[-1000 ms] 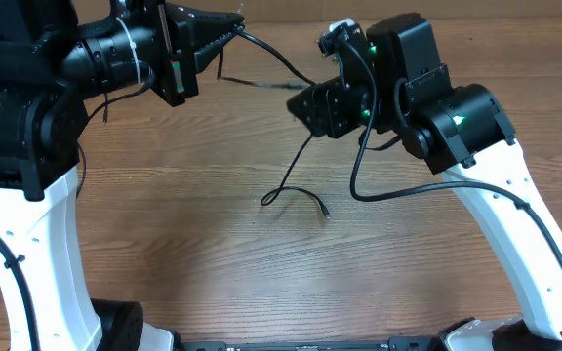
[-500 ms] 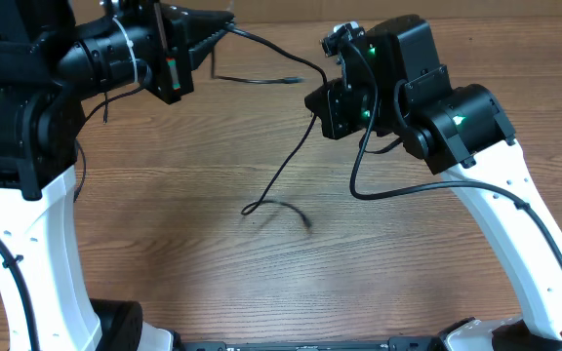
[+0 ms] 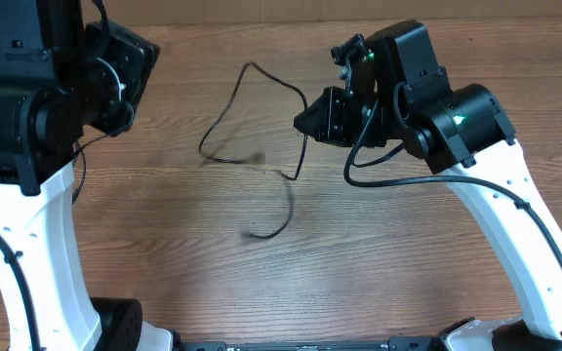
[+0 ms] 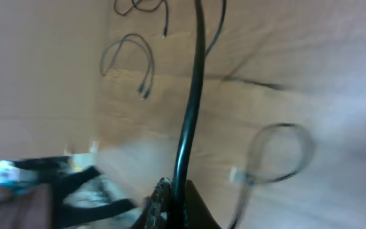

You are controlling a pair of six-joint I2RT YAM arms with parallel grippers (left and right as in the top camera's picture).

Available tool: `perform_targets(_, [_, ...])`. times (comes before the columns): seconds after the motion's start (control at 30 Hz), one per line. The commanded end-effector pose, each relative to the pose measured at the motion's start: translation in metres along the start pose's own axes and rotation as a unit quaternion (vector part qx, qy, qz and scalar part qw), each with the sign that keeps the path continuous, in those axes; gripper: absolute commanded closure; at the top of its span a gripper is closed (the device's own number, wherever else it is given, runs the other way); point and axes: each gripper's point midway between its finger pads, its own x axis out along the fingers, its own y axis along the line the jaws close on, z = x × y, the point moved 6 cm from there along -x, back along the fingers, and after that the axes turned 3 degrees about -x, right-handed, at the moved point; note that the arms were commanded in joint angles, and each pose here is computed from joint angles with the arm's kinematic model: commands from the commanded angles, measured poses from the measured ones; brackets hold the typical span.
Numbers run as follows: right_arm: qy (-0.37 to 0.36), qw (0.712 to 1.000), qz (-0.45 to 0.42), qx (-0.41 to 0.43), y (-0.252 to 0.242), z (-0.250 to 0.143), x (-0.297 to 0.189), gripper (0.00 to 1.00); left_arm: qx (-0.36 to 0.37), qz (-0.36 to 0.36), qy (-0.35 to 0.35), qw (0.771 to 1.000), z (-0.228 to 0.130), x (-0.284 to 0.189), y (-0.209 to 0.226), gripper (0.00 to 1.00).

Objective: Untangle cables

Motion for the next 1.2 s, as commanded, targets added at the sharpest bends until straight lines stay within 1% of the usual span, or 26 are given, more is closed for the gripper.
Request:
perform_targets(0.0, [0.03, 0.996, 0.04, 0.076, 0.01, -0.005, 0.001, 0.96, 0.152, 0.024, 0.019, 0.988, -0.001, 0.014, 0.004, 0.32])
perform_targets(0.03, [0.031, 0.995, 0.044, 0.087, 0.011, -0.005, 0.001, 0.96, 0.186, 0.013, 0.044, 0.982, -0.006, 0.015, 0.003, 0.28])
perform_targets(0.1, [0.03, 0.993, 0.044, 0.108, 0.011, -0.004, 0.001, 0.96, 0.254, -0.03, 0.103, 0.961, -0.02, 0.018, -0.004, 0.26])
perform_targets(0.13, [0.028, 0.992, 0.046, 0.11, 0.012, -0.004, 0.001, 0.96, 0.286, -0.06, 0.134, 0.947, -0.028, 0.018, -0.008, 0.25])
perform_targets(0.17, [0.026, 0.993, 0.048, 0.109, 0.012, -0.003, 0.001, 0.96, 0.309, -0.09, 0.16, 0.933, -0.035, 0.016, -0.012, 0.22])
perform_targets(0.2, [0.026, 0.993, 0.048, 0.106, 0.012, -0.003, 0.001, 0.96, 0.32, -0.108, 0.176, 0.925, -0.04, 0.015, -0.015, 0.19])
perform_targets(0.23, [0.025, 0.994, 0.048, 0.096, 0.013, -0.003, 0.001, 0.96, 0.318, -0.116, 0.185, 0.923, -0.042, 0.015, -0.016, 0.2])
perform_targets(0.27, [0.024, 0.996, 0.049, 0.074, 0.012, -0.003, 0.001, 0.96, 0.298, -0.115, 0.192, 0.928, -0.043, 0.016, -0.016, 0.24])
perform_targets(0.3, [0.023, 0.997, 0.049, 0.049, 0.012, -0.003, 0.001, 0.96, 0.273, -0.108, 0.196, 0.936, -0.043, 0.016, -0.016, 0.25])
perform_targets(0.37, [0.024, 0.999, 0.048, 0.001, 0.012, -0.004, 0.001, 0.96, 0.224, -0.091, 0.209, 0.947, -0.045, 0.018, -0.014, 0.25])
perform_targets(0.43, [0.027, 0.998, 0.046, -0.027, 0.011, -0.006, 0.001, 0.96, 0.197, -0.082, 0.219, 0.952, -0.049, 0.018, -0.014, 0.23])
perform_targets(0.53, [0.027, 0.996, 0.049, -0.076, 0.011, -0.007, 0.001, 0.96, 0.179, -0.077, 0.231, 0.953, -0.059, 0.017, -0.017, 0.22])
perform_targets(0.67, [0.031, 0.992, 0.054, -0.107, 0.015, -0.01, 0.004, 0.96, 0.167, -0.074, 0.252, 0.95, -0.077, 0.017, -0.022, 0.23])
perform_targets(0.87, [0.039, 0.988, 0.072, -0.134, 0.033, -0.02, 0.012, 0.96, 0.142, -0.042, 0.271, 0.951, -0.097, 0.033, -0.027, 0.28])
perform_targets(0.93, [0.04, 0.986, 0.079, -0.144, 0.039, -0.023, 0.014, 0.96, 0.141, -0.033, 0.283, 0.948, -0.102, 0.042, -0.029, 0.28])
perform_targets(1.03, [0.04, 0.984, 0.084, -0.151, 0.043, -0.025, 0.016, 0.96, 0.141, -0.021, 0.302, 0.943, -0.109, 0.056, -0.03, 0.33])
perform_targets(1.1, [0.04, 0.984, 0.084, -0.151, 0.043, -0.025, 0.016, 0.96, 0.136, -0.017, 0.316, 0.939, -0.111, 0.062, -0.031, 0.34])
perform_targets(1.17, [0.04, 0.984, 0.084, -0.151, 0.044, -0.025, 0.016, 0.96, 0.132, -0.019, 0.334, 0.933, -0.115, 0.066, -0.033, 0.34])
